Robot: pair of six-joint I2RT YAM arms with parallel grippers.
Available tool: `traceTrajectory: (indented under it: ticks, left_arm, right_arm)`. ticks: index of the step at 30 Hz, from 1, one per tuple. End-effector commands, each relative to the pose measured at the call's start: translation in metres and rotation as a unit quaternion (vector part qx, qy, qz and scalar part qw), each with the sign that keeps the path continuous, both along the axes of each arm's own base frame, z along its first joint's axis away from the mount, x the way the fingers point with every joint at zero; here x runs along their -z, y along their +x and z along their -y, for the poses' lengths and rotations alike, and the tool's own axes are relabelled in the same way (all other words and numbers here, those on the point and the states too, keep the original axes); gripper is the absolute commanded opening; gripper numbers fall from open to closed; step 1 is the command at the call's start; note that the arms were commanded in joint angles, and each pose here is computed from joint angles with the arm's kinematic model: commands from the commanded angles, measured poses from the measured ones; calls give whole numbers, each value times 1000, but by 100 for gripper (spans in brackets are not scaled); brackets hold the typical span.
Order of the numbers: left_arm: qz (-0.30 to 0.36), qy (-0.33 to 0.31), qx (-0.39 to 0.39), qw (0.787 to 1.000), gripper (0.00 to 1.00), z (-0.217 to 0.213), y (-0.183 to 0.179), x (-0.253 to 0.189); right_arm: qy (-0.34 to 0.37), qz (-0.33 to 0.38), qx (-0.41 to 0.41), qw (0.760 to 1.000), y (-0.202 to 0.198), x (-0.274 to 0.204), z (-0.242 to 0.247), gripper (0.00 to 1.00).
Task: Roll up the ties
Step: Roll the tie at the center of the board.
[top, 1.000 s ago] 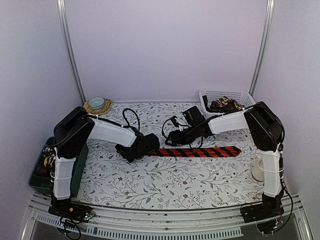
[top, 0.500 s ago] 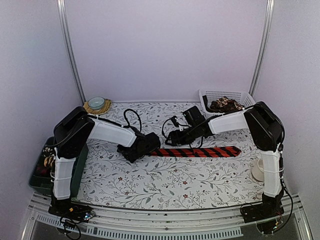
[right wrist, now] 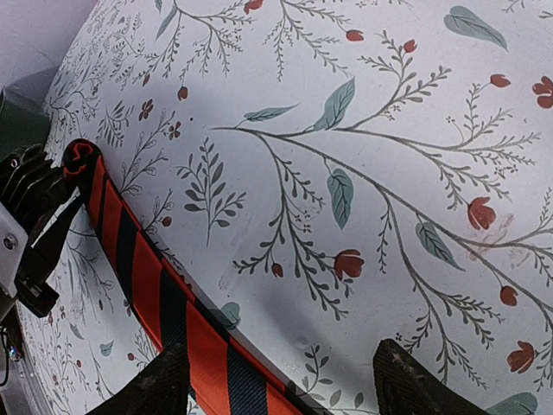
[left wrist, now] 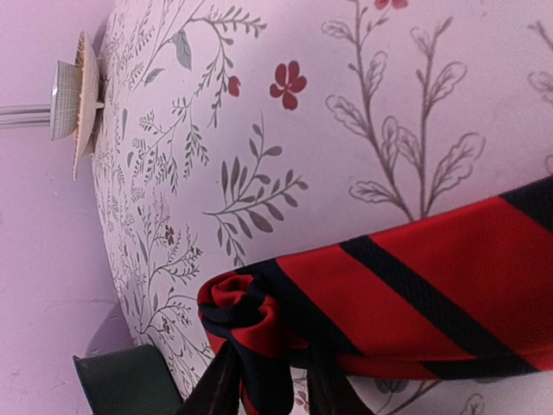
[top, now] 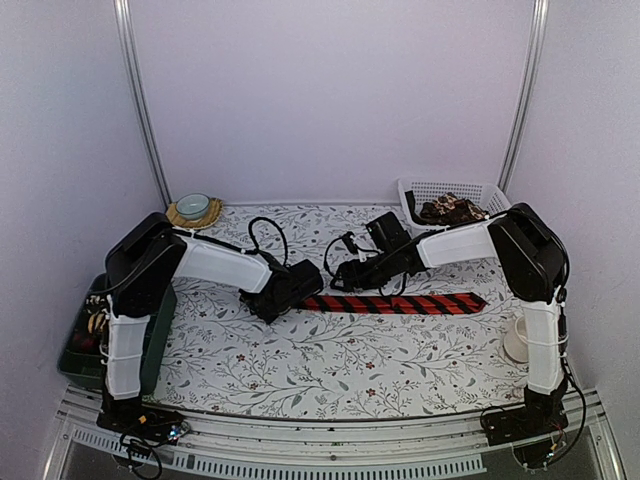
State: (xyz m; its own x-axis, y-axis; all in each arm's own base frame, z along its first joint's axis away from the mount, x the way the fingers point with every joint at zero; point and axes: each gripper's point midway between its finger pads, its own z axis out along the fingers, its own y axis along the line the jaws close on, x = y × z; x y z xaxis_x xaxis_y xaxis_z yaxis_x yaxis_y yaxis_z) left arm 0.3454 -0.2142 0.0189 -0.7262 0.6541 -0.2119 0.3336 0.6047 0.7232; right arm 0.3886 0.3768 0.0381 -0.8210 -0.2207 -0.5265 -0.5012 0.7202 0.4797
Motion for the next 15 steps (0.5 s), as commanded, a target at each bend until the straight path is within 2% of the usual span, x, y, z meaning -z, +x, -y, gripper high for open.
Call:
traceTrajectory:
  ticks: [1, 8, 15]
  left_arm:
    - [-18, -71, 26, 997, 27, 28, -1, 0]
    - [-25, -73, 34, 996, 32, 28, -1, -2]
    - [-34, -113, 43, 992, 34, 36, 2, -4]
  right_arm:
    - [25, 19, 3, 1000, 0, -42, 3, 73]
    - [27, 15, 1, 1000, -1, -40, 1, 73]
    - [28, 12, 1, 1000, -2, -39, 1, 73]
